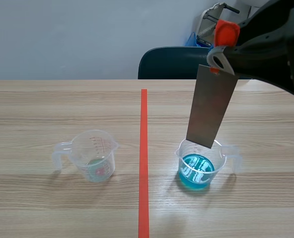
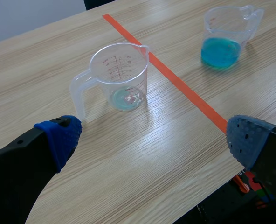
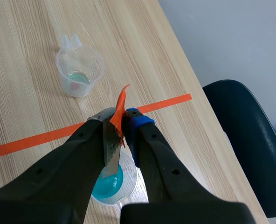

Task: Do the redox reaction experiment

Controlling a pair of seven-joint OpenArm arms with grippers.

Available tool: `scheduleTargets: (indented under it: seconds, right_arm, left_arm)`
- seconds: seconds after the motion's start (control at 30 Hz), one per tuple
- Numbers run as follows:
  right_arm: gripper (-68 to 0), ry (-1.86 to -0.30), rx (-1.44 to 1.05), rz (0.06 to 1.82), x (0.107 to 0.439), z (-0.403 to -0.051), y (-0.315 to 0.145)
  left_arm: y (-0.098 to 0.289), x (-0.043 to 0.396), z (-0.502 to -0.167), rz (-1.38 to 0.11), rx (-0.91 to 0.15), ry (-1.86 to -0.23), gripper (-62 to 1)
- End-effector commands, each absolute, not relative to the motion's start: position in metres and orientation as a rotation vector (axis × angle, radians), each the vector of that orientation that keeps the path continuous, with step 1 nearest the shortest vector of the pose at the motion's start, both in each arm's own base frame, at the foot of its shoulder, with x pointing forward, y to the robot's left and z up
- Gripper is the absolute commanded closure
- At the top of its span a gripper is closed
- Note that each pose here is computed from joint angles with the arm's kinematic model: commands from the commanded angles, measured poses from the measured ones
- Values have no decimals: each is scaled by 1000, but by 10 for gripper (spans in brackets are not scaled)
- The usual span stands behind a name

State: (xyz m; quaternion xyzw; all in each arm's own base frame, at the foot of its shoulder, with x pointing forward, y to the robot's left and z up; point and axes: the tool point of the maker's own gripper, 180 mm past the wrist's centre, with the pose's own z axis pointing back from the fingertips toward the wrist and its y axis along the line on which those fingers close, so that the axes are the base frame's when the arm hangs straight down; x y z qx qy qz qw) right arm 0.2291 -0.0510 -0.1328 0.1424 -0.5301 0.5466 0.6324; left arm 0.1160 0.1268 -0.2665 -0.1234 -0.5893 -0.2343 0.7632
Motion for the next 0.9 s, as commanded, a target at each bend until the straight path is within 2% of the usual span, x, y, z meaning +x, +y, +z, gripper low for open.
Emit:
scheduleTargets:
  seconds: [0.0,0.87]
  right_arm:
    - [-8,-1234,311,1272,230,-126,-52]
    - [-8,-1233,308,1275,230,-125,-51]
  left_arm:
    - [123,120,-258,-501,-283,-1315,-623]
    - [123,119,-258,-501,-284,-1315,-623]
